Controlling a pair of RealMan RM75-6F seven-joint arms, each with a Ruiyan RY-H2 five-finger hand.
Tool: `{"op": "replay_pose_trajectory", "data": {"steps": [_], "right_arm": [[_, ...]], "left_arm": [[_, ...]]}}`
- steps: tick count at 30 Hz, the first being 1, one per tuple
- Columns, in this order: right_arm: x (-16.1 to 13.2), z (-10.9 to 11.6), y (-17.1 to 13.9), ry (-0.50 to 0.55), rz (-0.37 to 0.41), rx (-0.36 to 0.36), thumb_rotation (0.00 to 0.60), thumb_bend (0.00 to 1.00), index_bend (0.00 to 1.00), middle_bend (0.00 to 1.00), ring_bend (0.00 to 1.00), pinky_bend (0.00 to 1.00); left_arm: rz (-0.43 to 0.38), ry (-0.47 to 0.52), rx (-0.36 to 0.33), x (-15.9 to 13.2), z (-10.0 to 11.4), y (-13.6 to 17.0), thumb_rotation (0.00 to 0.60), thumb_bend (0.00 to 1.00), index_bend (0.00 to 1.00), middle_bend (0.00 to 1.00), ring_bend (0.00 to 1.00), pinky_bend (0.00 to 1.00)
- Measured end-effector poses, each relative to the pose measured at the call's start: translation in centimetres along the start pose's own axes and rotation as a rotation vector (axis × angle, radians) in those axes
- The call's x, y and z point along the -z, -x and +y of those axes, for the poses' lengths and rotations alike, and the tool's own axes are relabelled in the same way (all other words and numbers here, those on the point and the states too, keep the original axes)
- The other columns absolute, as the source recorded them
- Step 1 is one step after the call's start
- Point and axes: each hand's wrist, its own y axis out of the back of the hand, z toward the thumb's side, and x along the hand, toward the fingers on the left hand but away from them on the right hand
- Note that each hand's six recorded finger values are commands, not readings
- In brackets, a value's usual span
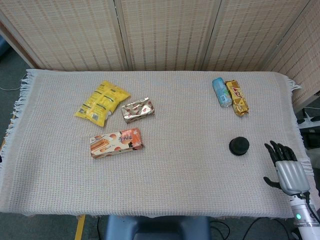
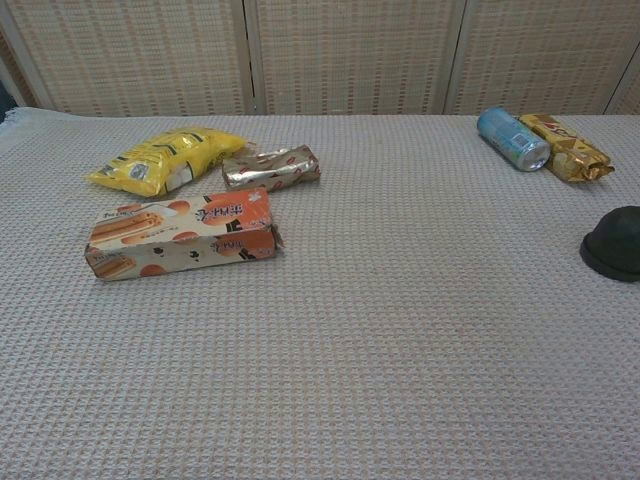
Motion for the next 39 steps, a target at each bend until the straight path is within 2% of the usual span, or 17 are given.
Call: {"op": "replay_pose_trajectory", "data": {"steps": [14, 19, 24, 28, 32, 39], "right_arm": [[0.0, 0.3, 0.3, 0.0, 0.0, 0.012, 0.6, 0.1, 0.0, 0.0, 0.0, 0.08], [0.2, 0.4, 1.0, -0.011, 0.009, 0.035, 0.6, 0.1, 0.03, 0.0, 0.0, 0.13], [-0.2, 0.7, 2.3, 0.071, 0.024, 0.034, 0.6, 0.1, 0.04, 0.0, 0.0, 0.16], [-0.4, 0.8, 3.7, 0.097, 0.018, -0.002, 0.6, 0.1, 0.01, 0.0, 0.0, 0.16], [-0.3, 0.6, 5.5, 0.105, -0.018, -0.066, 0.6, 0.1, 0.0, 0.0, 0.0, 0.13], [-0.1, -0.9, 9.0, 0.142, -0.095, -0.233, 0.6, 0.1, 0.0, 0.0, 0.0, 0.08]], "left_arm": [[0.001, 0.001, -0.002, 0.0, 0.0, 0.0, 0.6, 0.53, 0.52, 0.16, 0.2, 0.53], [0.013, -0.003, 0.016, 0.2, -0.3, -0.4, 0.6, 0.53, 0.52, 0.17, 0.2, 0.53], [0.001, 0.0, -0.001, 0.0, 0.0, -0.1, 0.6, 0.53, 0.53, 0.17, 0.2, 0.53], [-0.017, 0.005, -0.033, -0.2, 0.4, 0.2, 0.6, 0.53, 0.53, 0.17, 0.2, 0.53], [-0.022, 0.006, -0.035, -0.1, 0.3, 0.1, 0.6, 0.53, 0.53, 0.17, 0.2, 0.53], [-0.019, 0.011, -0.037, 0.0, 0.4, 0.2, 0.6, 0.53, 0.53, 0.17, 0.2, 0.53]]}}
